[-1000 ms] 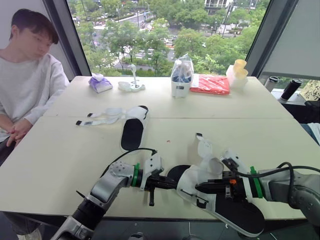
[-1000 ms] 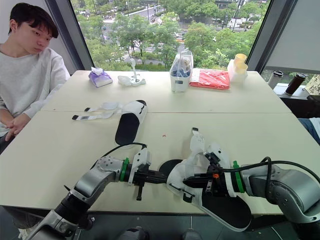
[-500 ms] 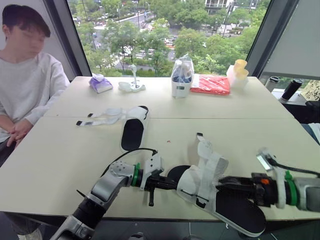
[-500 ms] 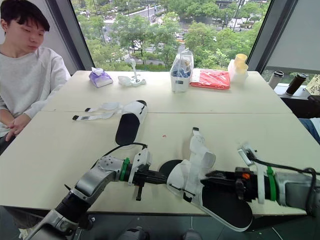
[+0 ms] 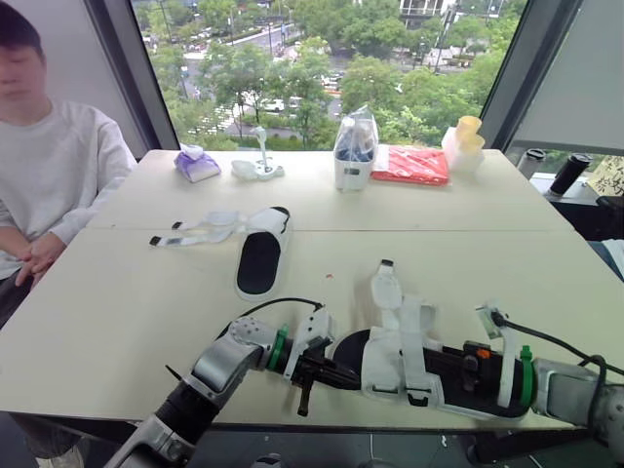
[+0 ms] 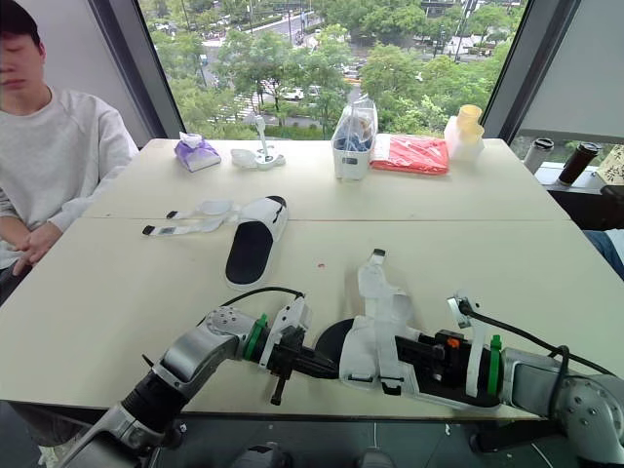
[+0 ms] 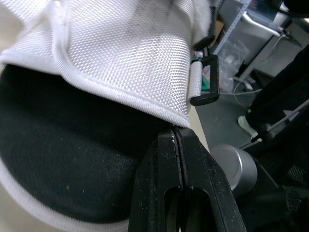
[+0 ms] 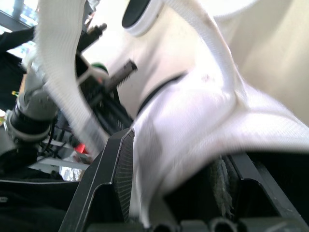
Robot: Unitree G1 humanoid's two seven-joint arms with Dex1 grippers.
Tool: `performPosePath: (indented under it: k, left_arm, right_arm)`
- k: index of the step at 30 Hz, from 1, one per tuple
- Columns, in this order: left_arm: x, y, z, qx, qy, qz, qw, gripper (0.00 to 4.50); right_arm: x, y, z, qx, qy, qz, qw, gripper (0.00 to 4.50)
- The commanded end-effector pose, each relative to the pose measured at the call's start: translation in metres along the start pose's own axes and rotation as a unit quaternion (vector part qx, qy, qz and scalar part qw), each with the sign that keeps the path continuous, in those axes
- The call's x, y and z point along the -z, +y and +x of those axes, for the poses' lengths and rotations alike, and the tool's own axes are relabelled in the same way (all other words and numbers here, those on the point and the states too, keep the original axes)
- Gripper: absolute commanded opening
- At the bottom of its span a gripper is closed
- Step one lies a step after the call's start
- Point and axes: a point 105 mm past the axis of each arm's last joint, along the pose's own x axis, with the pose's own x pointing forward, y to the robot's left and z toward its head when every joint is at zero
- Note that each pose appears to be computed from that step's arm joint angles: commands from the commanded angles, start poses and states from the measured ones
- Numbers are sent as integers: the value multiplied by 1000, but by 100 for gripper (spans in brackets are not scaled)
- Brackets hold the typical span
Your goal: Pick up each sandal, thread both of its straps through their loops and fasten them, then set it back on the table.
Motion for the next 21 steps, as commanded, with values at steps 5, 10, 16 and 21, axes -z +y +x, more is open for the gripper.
performPosePath:
  k: [5,10,16,21]
  left_arm:
    - [9,11,8,-57,-6,-5,998,0]
    - [6,27,-2,-110,-19,5,994,0]
    - [-1,50,-23,-175,-29,17,984,0]
    - [0,72,-39,-242,-13,42,969,0]
  right_arm:
    - [-24,-3,23,-12,-14,-44,999,233]
    - [-41,-5,45,-31,-13,-55,998,233]
    - [-54,-8,68,-39,-14,-58,997,233]
    - [-54,-20,53,-8,-6,-52,999,233]
